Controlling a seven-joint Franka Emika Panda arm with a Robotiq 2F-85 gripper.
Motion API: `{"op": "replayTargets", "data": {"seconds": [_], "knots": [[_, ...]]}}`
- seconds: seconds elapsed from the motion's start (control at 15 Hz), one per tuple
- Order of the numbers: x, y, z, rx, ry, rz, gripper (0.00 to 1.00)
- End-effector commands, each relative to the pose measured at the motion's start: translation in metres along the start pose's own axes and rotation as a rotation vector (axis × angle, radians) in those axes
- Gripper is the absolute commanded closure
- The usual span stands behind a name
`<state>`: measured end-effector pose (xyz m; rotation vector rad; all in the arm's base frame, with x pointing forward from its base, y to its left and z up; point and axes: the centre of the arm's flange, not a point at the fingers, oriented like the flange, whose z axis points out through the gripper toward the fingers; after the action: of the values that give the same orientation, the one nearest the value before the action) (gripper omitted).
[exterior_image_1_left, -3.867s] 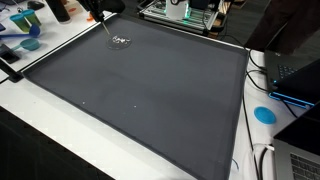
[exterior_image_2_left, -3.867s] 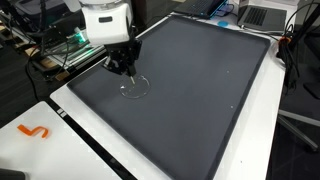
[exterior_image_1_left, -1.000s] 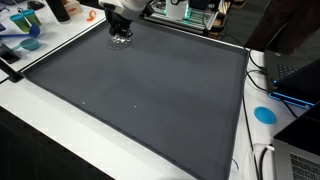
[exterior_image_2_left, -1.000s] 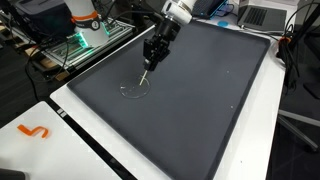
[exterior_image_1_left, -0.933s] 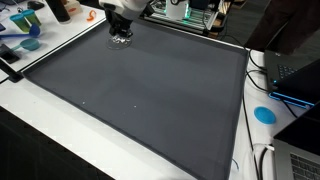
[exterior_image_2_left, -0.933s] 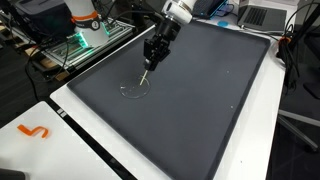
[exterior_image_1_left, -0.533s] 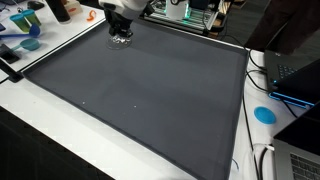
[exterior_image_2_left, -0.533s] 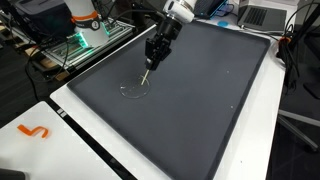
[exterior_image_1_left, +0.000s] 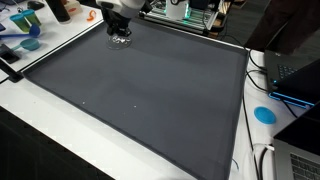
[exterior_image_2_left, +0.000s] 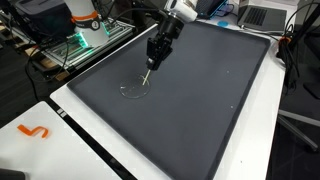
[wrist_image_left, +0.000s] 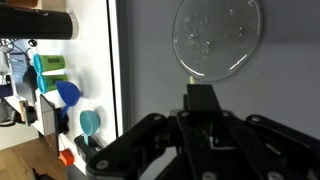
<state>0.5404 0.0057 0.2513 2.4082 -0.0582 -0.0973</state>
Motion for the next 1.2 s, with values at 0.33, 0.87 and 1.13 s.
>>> {"op": "replayTargets", "data": {"seconds": [0.33, 0.87, 1.13], "knots": [[0.007, 0.014, 0.0, 0.052, -0.008, -0.06, 0.96], [0.014, 0.039, 0.001, 0.186, -0.042, -0.093, 0.96], [0.015, 0.06, 0.003, 0.284, -0.063, -0.098, 0.96]]}}
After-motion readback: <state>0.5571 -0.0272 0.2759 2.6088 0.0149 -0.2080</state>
